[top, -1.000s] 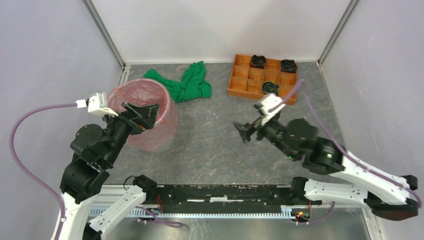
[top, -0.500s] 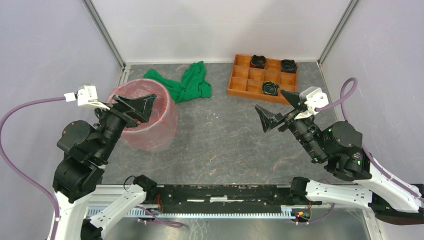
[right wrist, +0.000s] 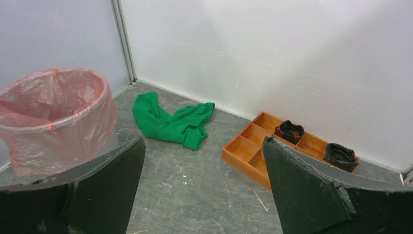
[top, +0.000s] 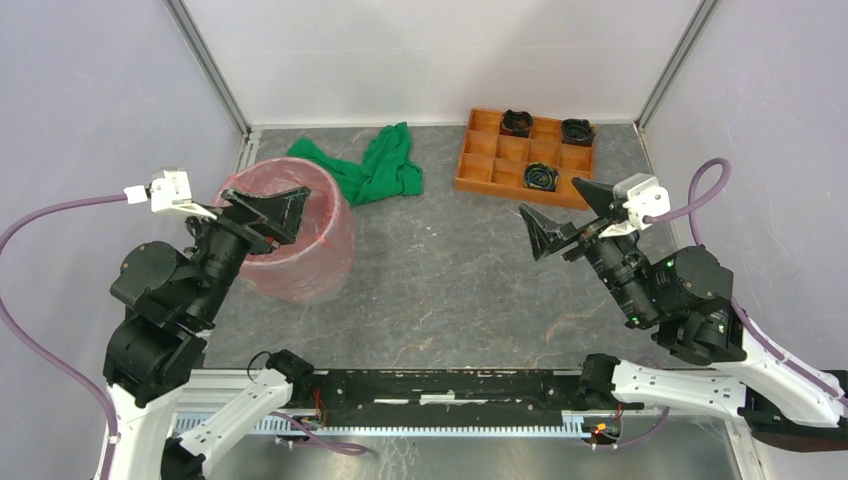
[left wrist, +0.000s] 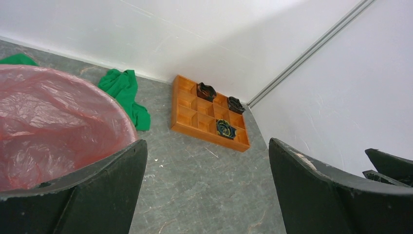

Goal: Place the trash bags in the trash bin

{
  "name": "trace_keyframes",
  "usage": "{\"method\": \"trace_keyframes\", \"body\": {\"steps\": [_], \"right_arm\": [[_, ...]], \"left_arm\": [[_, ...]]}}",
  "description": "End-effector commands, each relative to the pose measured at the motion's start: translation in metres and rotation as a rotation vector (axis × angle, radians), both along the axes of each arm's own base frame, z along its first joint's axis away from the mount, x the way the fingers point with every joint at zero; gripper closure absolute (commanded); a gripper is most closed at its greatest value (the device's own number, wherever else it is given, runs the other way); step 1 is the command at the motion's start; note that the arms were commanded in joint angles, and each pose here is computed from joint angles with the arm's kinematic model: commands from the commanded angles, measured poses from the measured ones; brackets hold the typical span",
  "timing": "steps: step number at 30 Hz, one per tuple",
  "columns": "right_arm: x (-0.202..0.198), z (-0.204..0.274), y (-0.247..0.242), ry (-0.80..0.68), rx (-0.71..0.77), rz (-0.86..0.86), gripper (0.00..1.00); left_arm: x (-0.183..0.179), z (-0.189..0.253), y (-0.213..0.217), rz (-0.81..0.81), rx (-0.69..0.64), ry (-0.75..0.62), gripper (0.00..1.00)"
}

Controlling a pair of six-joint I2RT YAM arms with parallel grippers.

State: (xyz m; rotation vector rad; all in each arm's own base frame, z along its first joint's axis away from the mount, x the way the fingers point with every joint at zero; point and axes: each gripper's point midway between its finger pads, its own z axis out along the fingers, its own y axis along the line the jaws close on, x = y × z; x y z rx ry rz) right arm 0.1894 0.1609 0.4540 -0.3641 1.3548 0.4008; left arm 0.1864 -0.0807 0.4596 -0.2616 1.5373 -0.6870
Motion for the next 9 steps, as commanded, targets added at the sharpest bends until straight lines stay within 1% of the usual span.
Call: {"method": "trace_keyframes", "body": {"steps": [1, 5, 9], "right_arm": [[0.000, 0.008, -0.006, -0.011, 0.046, -0.015, 0.02], [-0.001, 0.001, -0.015, -0.027, 0.061, -0.037, 0.02], [-0.004, -0.003, -0.015, -0.057, 0.059, -0.013, 0.02]], "left_arm": [[-0.003, 0.019, 0.008, 0.029, 0.010, -0.065, 0.00], [-0.003, 0.019, 0.009, 0.030, 0.006, -0.067, 0.00], [-0.002, 0.017, 0.007, 0.027, -0.003, -0.069, 0.00]]}}
